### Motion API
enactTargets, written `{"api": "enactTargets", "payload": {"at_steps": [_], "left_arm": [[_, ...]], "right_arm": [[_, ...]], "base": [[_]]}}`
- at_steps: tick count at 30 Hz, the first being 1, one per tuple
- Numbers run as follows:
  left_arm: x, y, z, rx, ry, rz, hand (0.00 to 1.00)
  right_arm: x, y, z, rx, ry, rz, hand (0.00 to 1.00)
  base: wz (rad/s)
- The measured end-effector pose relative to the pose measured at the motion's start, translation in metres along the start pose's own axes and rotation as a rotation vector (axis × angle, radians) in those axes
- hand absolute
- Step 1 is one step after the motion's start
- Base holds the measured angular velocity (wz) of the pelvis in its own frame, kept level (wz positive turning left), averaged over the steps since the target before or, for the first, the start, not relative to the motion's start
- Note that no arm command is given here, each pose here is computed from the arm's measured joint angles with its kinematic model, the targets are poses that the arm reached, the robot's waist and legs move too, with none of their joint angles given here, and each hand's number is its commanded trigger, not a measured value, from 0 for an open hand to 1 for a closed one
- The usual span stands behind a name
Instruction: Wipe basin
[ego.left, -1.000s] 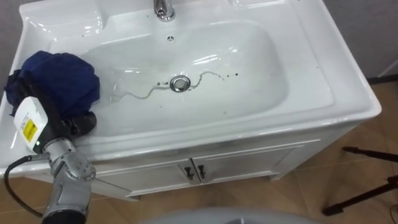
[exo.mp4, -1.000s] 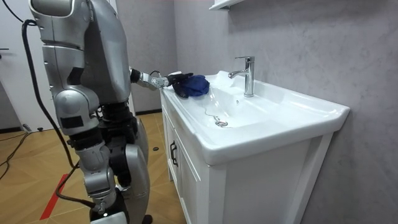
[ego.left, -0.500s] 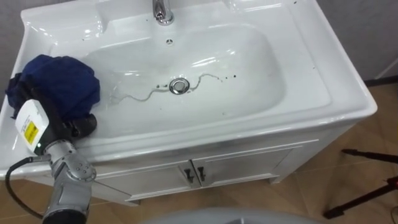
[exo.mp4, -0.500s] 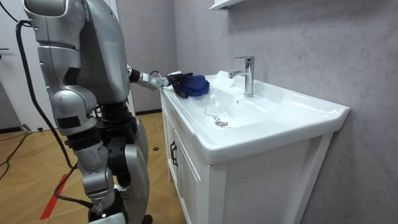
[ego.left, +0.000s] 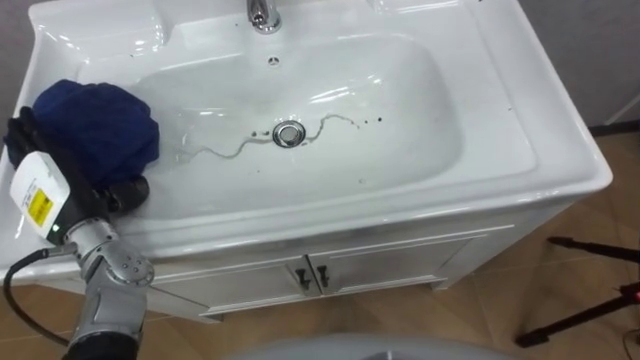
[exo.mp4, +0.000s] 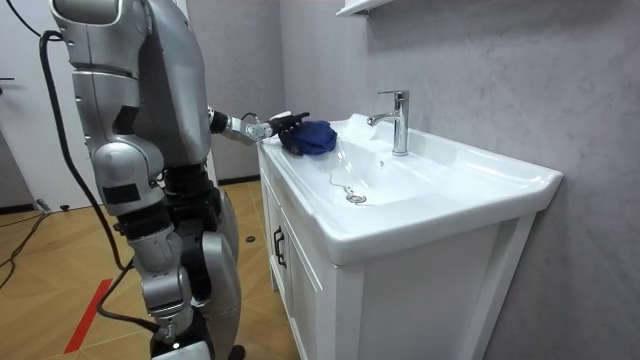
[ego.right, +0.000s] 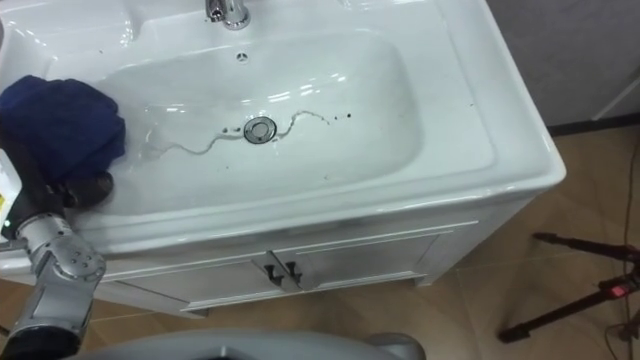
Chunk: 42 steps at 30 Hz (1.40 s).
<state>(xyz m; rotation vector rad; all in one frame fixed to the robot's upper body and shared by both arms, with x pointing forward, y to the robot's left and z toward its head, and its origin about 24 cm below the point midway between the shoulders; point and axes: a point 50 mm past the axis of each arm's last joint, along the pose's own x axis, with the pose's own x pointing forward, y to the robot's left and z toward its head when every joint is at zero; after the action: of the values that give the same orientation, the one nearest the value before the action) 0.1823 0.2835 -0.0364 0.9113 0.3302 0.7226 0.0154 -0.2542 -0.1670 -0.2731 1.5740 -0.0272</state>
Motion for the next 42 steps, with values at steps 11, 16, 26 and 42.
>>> {"api": "enactTargets", "payload": {"at_steps": [11, 16, 26, 42], "left_arm": [[0.000, 0.001, 0.000, 0.000, 0.002, 0.002, 0.00], [0.001, 0.001, 0.000, -0.005, -0.001, 0.004, 0.00], [0.004, -0.009, -0.005, 0.003, 0.038, -0.056, 0.00], [0.031, -0.009, 0.019, 0.011, 0.019, -0.091, 1.00]], "right_arm": [[0.000, 0.000, 0.001, 0.002, 0.000, 0.001, 0.00], [0.000, 0.000, 0.002, 0.001, -0.003, 0.000, 0.00], [0.000, -0.001, 0.001, -0.009, 0.006, 0.011, 0.00], [0.000, -0.005, 0.002, 0.028, 0.006, -0.050, 0.00]], "base": [[0.00], [0.00], [0.00], [0.00]]}}
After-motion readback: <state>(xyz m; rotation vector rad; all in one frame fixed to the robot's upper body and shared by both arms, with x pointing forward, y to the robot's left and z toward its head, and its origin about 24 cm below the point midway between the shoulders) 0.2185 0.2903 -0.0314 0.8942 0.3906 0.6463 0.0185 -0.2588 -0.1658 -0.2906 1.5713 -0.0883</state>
